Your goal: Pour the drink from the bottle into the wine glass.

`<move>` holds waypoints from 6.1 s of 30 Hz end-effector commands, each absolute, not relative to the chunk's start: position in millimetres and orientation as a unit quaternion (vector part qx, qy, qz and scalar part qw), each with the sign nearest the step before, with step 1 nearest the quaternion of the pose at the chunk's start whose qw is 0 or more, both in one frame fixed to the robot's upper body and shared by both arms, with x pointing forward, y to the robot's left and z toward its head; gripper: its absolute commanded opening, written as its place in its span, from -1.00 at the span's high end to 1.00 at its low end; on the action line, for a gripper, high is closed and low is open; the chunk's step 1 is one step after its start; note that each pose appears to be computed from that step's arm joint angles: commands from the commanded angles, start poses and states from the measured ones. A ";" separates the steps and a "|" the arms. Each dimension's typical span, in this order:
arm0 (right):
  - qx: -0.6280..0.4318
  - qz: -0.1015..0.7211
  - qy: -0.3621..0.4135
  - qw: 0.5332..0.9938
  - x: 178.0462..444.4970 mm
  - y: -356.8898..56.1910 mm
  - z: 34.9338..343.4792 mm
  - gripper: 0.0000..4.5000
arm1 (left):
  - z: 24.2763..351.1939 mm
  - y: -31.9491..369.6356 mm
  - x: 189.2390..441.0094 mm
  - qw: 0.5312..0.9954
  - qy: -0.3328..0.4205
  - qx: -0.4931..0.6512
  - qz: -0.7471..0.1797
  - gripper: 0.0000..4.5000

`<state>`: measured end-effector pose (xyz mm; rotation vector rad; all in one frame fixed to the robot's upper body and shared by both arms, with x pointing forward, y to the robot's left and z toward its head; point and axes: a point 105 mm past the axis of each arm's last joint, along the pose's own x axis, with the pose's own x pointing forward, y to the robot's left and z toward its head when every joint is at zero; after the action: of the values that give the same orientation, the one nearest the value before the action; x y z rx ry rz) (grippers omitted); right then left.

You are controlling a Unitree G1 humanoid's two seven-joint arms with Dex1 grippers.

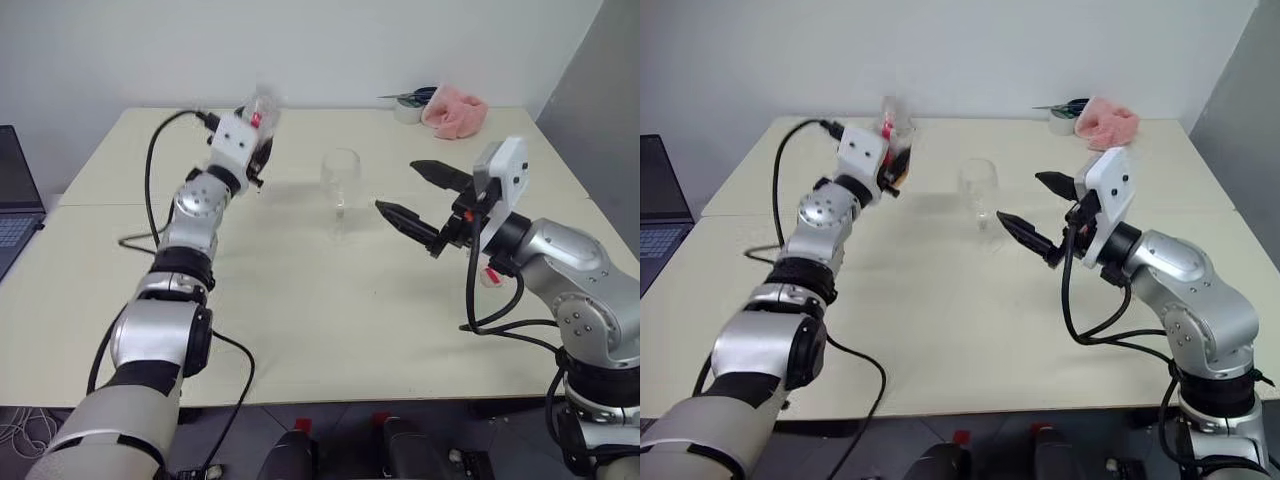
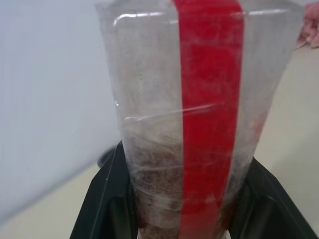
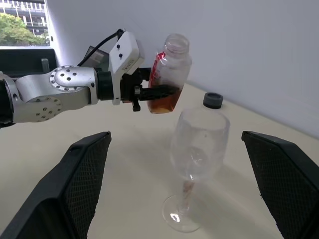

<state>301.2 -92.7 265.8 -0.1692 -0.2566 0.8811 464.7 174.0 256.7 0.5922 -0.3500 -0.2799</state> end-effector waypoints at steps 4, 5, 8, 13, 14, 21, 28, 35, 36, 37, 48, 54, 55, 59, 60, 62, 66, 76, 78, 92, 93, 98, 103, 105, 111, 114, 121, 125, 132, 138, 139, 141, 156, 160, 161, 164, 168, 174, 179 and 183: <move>-0.064 0.424 -0.182 0.885 299.5 -90.0 293.1 -1.00 | 311.1 154.2 456.0 0.880 -0.245 0.375 -0.159 0.24; -0.064 0.424 -0.186 0.884 299.7 -88.6 294.4 -1.00 | 313.6 152.3 455.2 0.872 -0.249 0.390 -0.160 0.24; -0.060 0.424 -0.193 0.883 300.4 -85.6 296.8 -1.00 | 315.6 148.6 454.3 0.857 -0.253 0.419 -0.164 0.24; -0.054 0.422 -0.204 0.882 304.5 -79.3 298.4 -1.00 | 314.9 145.5 454.4 0.832 -0.249 0.466 -0.168 0.24; -0.052 0.420 -0.206 0.882 306.2 -78.3 298.3 -1.00 | 314.5 145.0 454.7 0.827 -0.248 0.475 -0.167 0.24; -0.045 0.417 -0.214 0.882 311.6 -74.2 297.9 -1.00 | 309.8 141.3 456.4 0.793 -0.239 0.534 -0.165 0.24; -0.048 0.414 -0.209 0.885 313.8 -75.2 292.0 -1.00 | 308.0 141.8 456.6 0.763 -0.239 0.579 -0.158 0.24; -0.048 0.409 -0.209 0.887 312.6 -74.6 289.6 -1.00 | 302.5 138.9 456.0 0.729 -0.242 0.621 -0.159 0.24; -0.048 0.408 -0.209 0.888 312.6 -74.9 289.3 -1.00 | 302.1 138.3 456.1 0.725 -0.243 0.624 -0.159 0.24; -0.047 0.407 -0.209 0.888 312.6 -75.2 289.0 -1.00 | 302.0 137.8 456.2 0.724 -0.243 0.626 -0.158 0.24; -0.045 0.401 -0.208 0.891 311.3 -76.4 287.5 -1.00 | 301.9 137.7 457.9 0.709 -0.236 0.646 -0.156 0.24; -0.044 0.399 -0.208 0.892 311.0 -76.8 287.2 -1.00 | 305.3 135.9 458.1 0.693 -0.241 0.663 -0.149 0.24; -0.044 0.399 -0.208 0.892 310.9 -76.8 287.2 -1.00 | 305.7 135.7 458.1 0.691 -0.241 0.665 -0.148 0.24; -0.044 0.398 -0.208 0.893 311.1 -77.3 287.6 -1.00 | 307.0 135.1 458.4 0.682 -0.243 0.675 -0.145 0.24; -0.044 0.397 -0.208 0.893 311.2 -77.5 287.6 -1.00 | 307.8 135.1 458.5 0.681 -0.243 0.676 -0.144 0.24; -0.043 0.396 -0.208 0.893 311.2 -77.9 287.7 -1.00 | 309.2 135.3 458.6 0.679 -0.243 0.678 -0.142 0.24; -0.041 0.394 -0.208 0.894 311.4 -78.4 287.7 -1.00 | 311.1 135.7 458.6 0.674 -0.244 0.684 -0.139 0.24; -0.038 0.389 -0.209 0.897 313.2 -80.7 288.0 -1.00 | 317.7 137.0 458.6 0.658 -0.243 0.700 -0.132 0.24; -0.038 0.388 -0.209 0.897 313.5 -81.0 287.7 -1.00 | 318.6 137.5 458.8 0.657 -0.242 0.702 -0.130 0.24; -0.032 0.383 -0.209 0.899 315.1 -81.8 286.7 -1.00 | 324.9 136.4 458.7 0.648 -0.244 0.711 -0.125 0.24; -0.031 0.382 -0.209 0.899 315.3 -81.9 286.4 -1.00 | 324.9 136.3 458.7 0.648 -0.243 0.711 -0.125 0.24; -0.030 0.380 -0.209 0.900 315.0 -82.7 286.0 -1.00 | 325.4 135.1 458.9 0.645 -0.244 0.713 -0.126 0.24; -0.030 0.380 -0.209 0.901 314.9 -83.2 286.1 -1.00 | 324.9 134.4 459.2 0.644 -0.243 0.715 -0.126 0.24; -0.030 0.379 -0.209 0.901 314.9 -83.3 286.3 -1.00 | 325.2 133.7 459.1 0.644 -0.244 0.714 -0.126 0.24; -0.032 0.379 -0.208 0.901 314.7 -83.4 286.0 -1.00 | 325.9 134.1 459.0 0.642 -0.244 0.716 -0.125 0.24; -0.032 0.381 -0.207 0.901 314.2 -82.9 285.7 -1.00 | 326.3 134.0 458.9 0.642 -0.245 0.716 -0.124 0.24; -0.034 0.384 -0.207 0.899 313.3 -81.9 285.2 -1.00 | 326.1 133.9 458.8 0.640 -0.246 0.717 -0.124 0.24; -0.034 0.385 -0.207 0.899 313.1 -81.3 285.0 -1.00 | 326.3 134.0 458.7 0.639 -0.246 0.718 -0.125 0.24; -0.034 0.386 -0.206 0.899 311.3 -80.2 283.4 -1.00 | 326.7 133.7 458.3 0.638 -0.247 0.719 -0.125 0.24; -0.034 0.387 -0.206 0.898 310.6 -80.0 283.2 -1.00 | 326.5 133.9 458.0 0.637 -0.248 0.719 -0.126 0.24; -0.035 0.387 -0.206 0.898 310.6 -80.1 283.3 -1.00 | 326.5 133.9 457.9 0.637 -0.248 0.719 -0.127 0.24; -0.035 0.387 -0.206 0.898 310.7 -80.0 283.4 -1.00 | 326.5 134.0 457.9 0.637 -0.248 0.719 -0.127 0.24; -0.037 0.388 -0.206 0.897 310.0 -79.6 283.7 -1.00 | 326.4 133.2 457.9 0.639 -0.248 0.717 -0.128 0.24; -0.038 0.389 -0.206 0.897 310.2 -79.9 283.6 -1.00 | 325.8 132.9 457.9 0.639 -0.248 0.716 -0.129 0.24; -0.038 0.389 -0.206 0.897 310.2 -79.9 283.7 -1.00 | 325.4 133.0 457.9 0.639 -0.248 0.716 -0.129 0.24; -0.038 0.389 -0.206 0.897 310.3 -79.7 283.8 -1.00 | 324.6 133.7 458.0 0.640 -0.247 0.716 -0.129 0.24; -0.039 0.390 -0.205 0.897 310.2 -79.4 283.5 -1.00 | 322.1 134.5 458.0 0.642 -0.246 0.714 -0.132 0.24; -0.039 0.391 -0.204 0.897 310.3 -79.3 283.1 -1.00 | 319.7 133.2 458.1 0.676 -0.243 0.681 -0.143 0.24; -0.039 0.390 -0.203 0.897 310.5 -79.5 282.8 -1.00 | 320.7 132.0 457.0 0.700 -0.246 0.654 -0.150 0.24; -0.040 0.389 -0.202 0.898 310.0 -80.4 282.0 -1.00 | 322.6 134.1 455.0 0.718 -0.249 0.631 -0.156 0.24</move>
<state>319.6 -80.4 268.6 -0.0685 -0.3573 0.7939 460.6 136.1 297.9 1.4497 -0.4744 -0.3818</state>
